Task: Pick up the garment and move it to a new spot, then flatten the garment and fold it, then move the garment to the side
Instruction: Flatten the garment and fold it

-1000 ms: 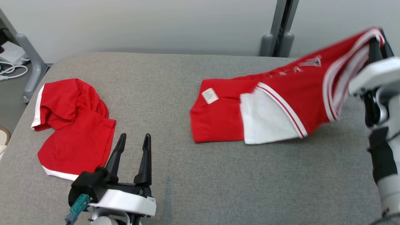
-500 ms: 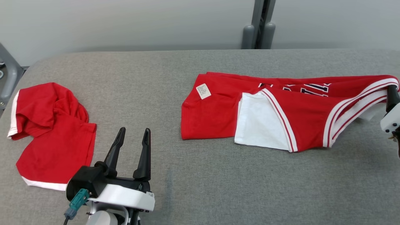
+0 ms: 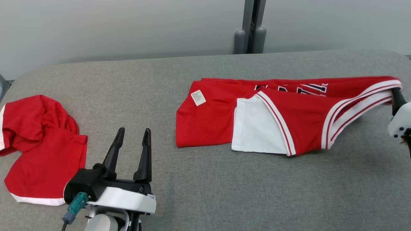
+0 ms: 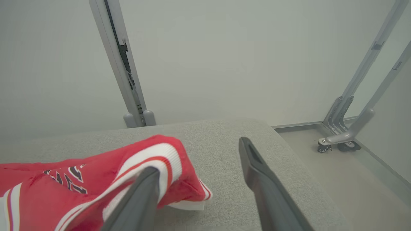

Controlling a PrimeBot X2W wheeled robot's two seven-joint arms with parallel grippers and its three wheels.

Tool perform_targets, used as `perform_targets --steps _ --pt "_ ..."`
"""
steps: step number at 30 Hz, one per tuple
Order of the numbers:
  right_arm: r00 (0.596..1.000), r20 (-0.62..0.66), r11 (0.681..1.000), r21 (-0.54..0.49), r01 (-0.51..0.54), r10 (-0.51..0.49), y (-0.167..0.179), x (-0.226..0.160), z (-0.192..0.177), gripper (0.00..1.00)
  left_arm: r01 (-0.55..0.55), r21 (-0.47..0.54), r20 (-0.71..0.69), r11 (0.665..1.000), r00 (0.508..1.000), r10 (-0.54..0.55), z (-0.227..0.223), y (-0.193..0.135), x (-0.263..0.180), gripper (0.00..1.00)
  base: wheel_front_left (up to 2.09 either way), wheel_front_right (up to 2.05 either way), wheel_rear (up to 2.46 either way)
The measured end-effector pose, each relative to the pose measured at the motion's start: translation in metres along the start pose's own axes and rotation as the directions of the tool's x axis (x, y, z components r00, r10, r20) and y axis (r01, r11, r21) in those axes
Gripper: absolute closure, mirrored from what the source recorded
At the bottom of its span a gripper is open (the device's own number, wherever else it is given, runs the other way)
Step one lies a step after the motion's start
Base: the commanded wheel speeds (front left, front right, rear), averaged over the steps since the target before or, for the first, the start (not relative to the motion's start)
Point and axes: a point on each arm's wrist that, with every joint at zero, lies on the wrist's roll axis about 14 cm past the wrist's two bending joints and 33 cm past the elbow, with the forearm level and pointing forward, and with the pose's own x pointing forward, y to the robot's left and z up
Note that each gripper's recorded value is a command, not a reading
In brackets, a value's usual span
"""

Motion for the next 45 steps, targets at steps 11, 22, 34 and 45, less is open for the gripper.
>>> perform_targets --steps 11,22,34,45 --pt "0.952 -0.303 0.993 -0.100 -0.070 0.037 -0.006 -0.033 -0.058 0.00 0.041 0.012 0.001 0.999 0.999 -0.041 0.000 -0.013 0.002 0.00 0.00 0.00 0.00" --pt "0.963 -0.078 0.965 -0.023 -0.260 0.257 0.053 -0.048 -0.010 0.00 0.027 0.002 0.015 1.000 1.000 -0.027 0.005 -0.009 0.001 0.00 0.00 0.00 0.00" --pt "0.889 0.160 0.902 -0.010 -0.433 0.428 0.122 -0.092 -0.018 0.00 -0.004 0.000 0.016 1.000 1.000 0.004 0.006 0.000 -0.005 0.00 0.00 0.00 0.00" --pt "0.840 0.134 0.848 -0.006 -0.530 0.526 0.185 -0.097 -0.043 0.00 -0.039 0.008 0.004 0.999 0.999 0.039 0.003 0.012 -0.015 0.00 0.00 0.00 0.00"
